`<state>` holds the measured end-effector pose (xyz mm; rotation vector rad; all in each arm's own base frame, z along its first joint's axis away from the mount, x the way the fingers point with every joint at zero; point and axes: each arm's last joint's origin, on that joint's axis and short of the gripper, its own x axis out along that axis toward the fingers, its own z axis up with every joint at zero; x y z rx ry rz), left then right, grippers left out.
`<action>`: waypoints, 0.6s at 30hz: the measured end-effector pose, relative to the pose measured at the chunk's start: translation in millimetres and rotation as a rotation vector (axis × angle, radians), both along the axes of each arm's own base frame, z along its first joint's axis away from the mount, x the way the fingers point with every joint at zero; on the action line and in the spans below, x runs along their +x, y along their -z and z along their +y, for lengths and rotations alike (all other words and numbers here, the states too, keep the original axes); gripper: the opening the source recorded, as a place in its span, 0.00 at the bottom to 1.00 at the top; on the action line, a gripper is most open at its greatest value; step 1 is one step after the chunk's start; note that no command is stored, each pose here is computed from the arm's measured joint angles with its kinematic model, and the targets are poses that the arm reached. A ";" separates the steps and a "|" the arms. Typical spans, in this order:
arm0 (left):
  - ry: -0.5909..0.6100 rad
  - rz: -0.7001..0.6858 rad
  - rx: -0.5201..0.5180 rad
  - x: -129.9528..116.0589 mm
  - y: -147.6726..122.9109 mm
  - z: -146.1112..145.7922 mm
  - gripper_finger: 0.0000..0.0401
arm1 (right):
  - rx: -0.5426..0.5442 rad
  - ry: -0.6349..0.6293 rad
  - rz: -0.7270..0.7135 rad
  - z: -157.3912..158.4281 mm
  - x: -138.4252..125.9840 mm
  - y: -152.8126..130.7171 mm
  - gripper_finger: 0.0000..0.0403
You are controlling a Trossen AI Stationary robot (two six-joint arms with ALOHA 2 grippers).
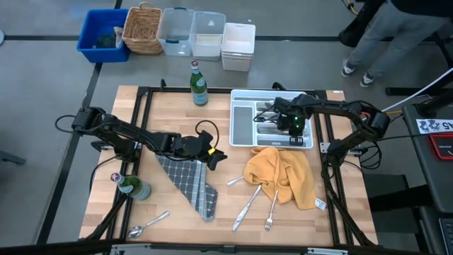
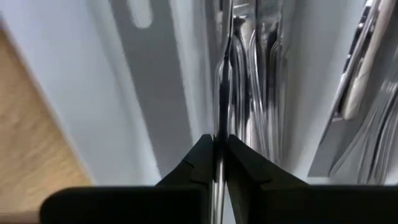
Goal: Sort silverware
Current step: Put the silver knife into the cutlery tray
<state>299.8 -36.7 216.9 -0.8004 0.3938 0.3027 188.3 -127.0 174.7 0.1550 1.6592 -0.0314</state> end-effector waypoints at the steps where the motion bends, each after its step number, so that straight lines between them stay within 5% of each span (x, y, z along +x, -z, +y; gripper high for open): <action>1: 0.002 0.000 0.003 0.1 -0.1 0.0 0.35 | -0.014 -0.001 -0.002 -0.3 -0.1 1.9 0.08; 6: 0.023 0.001 0.010 -0.3 -0.1 -3.2 0.35 | -0.053 -0.001 -0.023 -2.2 1.6 6.4 0.08; 9: 0.152 0.010 0.006 -1.3 0.2 -12.5 0.35 | -0.065 0.002 -0.037 -3.1 2.8 6.1 0.08; 18: 0.574 0.065 -0.277 -14.6 0.0 -62.6 0.35 | -0.082 0.003 -0.062 -4.8 5.4 6.3 0.08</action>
